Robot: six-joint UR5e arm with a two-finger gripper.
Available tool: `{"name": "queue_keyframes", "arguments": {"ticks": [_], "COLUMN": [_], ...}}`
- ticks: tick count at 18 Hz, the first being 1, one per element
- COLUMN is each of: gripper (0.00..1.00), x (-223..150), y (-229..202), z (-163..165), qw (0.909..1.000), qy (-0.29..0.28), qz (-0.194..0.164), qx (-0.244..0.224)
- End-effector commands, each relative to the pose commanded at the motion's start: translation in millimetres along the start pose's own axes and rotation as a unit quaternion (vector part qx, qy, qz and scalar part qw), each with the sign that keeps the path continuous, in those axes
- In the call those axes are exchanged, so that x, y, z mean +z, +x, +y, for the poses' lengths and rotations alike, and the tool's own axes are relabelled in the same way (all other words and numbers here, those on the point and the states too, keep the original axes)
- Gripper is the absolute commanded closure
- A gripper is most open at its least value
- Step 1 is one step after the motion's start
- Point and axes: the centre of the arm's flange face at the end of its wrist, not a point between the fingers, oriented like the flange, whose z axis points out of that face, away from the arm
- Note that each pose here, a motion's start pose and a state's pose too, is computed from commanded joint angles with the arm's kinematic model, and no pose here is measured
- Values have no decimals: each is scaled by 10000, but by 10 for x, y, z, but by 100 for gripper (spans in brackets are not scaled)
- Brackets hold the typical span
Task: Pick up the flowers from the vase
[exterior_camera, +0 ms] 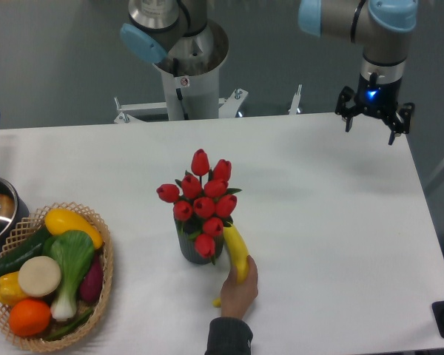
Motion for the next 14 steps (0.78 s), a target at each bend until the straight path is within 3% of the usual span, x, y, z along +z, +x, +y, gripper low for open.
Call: {"name": "queue_keyframes", "arguments": {"ticks": [6, 9, 14], "gripper": [0, 0, 0], "x": [42, 61, -203], "y": [61, 132, 348], "z": [-11, 45, 75], "qw": [9999, 9958, 9772], "qy": [120, 859, 2038], "qz": [67, 117, -72], "qx": [-16, -297, -595]}}
